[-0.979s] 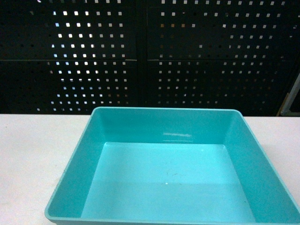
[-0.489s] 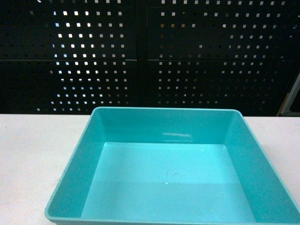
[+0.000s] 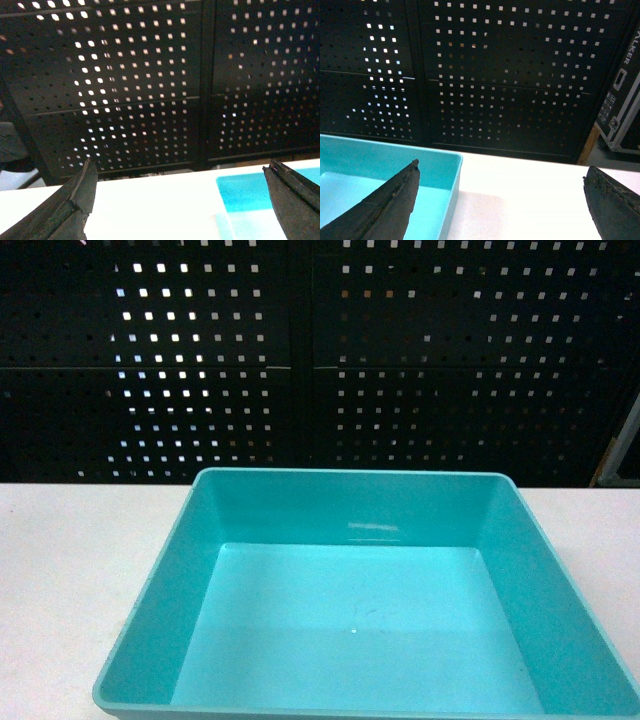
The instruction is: Stack blue boxes stably on right
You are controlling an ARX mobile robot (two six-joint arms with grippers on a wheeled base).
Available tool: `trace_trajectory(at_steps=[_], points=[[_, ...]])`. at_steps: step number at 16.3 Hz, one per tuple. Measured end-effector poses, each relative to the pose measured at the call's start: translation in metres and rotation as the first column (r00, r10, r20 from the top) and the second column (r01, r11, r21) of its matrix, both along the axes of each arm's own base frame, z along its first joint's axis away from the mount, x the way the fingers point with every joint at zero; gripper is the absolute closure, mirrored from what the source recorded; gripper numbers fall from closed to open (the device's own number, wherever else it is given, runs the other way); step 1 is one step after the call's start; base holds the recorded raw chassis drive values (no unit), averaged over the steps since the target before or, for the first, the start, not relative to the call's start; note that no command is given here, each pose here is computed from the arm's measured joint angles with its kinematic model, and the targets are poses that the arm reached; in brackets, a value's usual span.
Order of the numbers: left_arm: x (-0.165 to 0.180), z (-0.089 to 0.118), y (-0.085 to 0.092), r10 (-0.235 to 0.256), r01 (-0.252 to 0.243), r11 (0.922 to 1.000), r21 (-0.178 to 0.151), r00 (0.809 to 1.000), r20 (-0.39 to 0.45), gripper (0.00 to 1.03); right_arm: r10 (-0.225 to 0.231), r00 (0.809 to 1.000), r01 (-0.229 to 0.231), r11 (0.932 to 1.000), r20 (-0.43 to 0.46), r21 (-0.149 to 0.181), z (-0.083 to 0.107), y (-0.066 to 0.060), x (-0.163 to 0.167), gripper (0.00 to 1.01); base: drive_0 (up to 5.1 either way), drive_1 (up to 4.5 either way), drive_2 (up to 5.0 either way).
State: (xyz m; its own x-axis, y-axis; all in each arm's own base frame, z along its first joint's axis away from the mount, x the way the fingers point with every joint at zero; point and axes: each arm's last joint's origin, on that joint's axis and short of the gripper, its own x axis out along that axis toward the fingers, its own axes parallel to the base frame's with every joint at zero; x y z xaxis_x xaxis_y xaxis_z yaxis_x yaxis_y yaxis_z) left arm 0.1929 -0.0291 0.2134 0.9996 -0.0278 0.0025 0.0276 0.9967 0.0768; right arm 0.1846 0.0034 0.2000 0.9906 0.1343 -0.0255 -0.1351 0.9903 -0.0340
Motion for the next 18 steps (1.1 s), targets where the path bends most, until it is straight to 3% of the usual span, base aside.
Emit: trace_trajectory(at_steps=[1, 3, 5, 6, 7, 8, 11, 14, 17, 18], points=[[0.017, 0.002, 0.000, -0.013, 0.012, 0.9998, -0.016, 0.997, -0.073, 0.05, 0.034, 0.999, -0.035, 0.9992, -0.040, -0.017, 0.004, 0.007, 0.020, 0.03, 0.0, 0.00, 0.0], [0.046, 0.019, -0.004, -0.015, 0.012, 0.9995, -0.029, 0.992, -0.129, 0.05, 0.085, 0.987, -0.096, 0.9926, -0.135, -0.074, 0.005, 0.019, 0.054, 0.03, 0.0, 0.00, 0.0], [0.052, 0.023, -0.006, -0.019, 0.015, 0.9995, -0.027, 0.989, -0.146, 0.05, 0.090, 0.985, -0.104, 0.9903, -0.149, -0.092, 0.005, 0.021, 0.060, 0.03, 0.0, 0.00, 0.0], [0.066, 0.031, -0.010, -0.026, 0.019, 0.9992, -0.036, 0.981, -0.193, 0.05, 0.092, 0.979, -0.114, 0.9869, -0.184, -0.114, 0.008, 0.025, 0.074, 0.03, 0.0, 0.00, 0.0], [0.076, 0.031, -0.012, -0.057, 0.043, 0.9973, -0.060, 0.967, -0.250, 0.05, 0.076, 0.982, -0.102, 0.9835, -0.173, -0.149, 0.014, 0.029, 0.087, 0.03, 0.0, 0.00, 0.0], [0.083, 0.026, -0.016, -0.082, 0.061, 0.9951, -0.078, 0.947, -0.311, 0.05, 0.079, 0.977, -0.112, 0.9801, -0.198, -0.164, 0.016, 0.033, 0.098, 0.03, 0.0, 0.00, 0.0], [0.093, -0.008, -0.030, -0.059, 0.042, 0.9980, -0.047, 0.883, -0.465, 0.05, 0.109, 0.928, -0.190, 0.9608, -0.356, -0.201, -0.014, 0.047, 0.111, 0.03, 0.0, 0.00, 0.0], [0.097, -0.020, -0.046, -0.039, 0.033, 0.9993, -0.019, 0.864, -0.502, 0.05, 0.100, 0.918, -0.197, 0.9549, -0.383, -0.222, -0.024, 0.049, 0.107, 0.03, 0.0, 0.00, 0.0], [0.102, -0.041, -0.055, -0.013, 0.014, 0.9999, -0.002, 0.835, -0.550, 0.05, 0.092, 0.876, -0.223, 0.9477, -0.474, -0.229, -0.056, 0.052, 0.100, 0.03, 0.0, 0.00, 0.0], [0.103, -0.046, -0.055, -0.002, 0.004, 1.0000, 0.003, 0.828, -0.561, 0.05, 0.090, 0.870, -0.225, 0.9471, -0.485, -0.229, -0.062, 0.052, 0.100, 0.03, 0.0, 0.00, 0.0]])
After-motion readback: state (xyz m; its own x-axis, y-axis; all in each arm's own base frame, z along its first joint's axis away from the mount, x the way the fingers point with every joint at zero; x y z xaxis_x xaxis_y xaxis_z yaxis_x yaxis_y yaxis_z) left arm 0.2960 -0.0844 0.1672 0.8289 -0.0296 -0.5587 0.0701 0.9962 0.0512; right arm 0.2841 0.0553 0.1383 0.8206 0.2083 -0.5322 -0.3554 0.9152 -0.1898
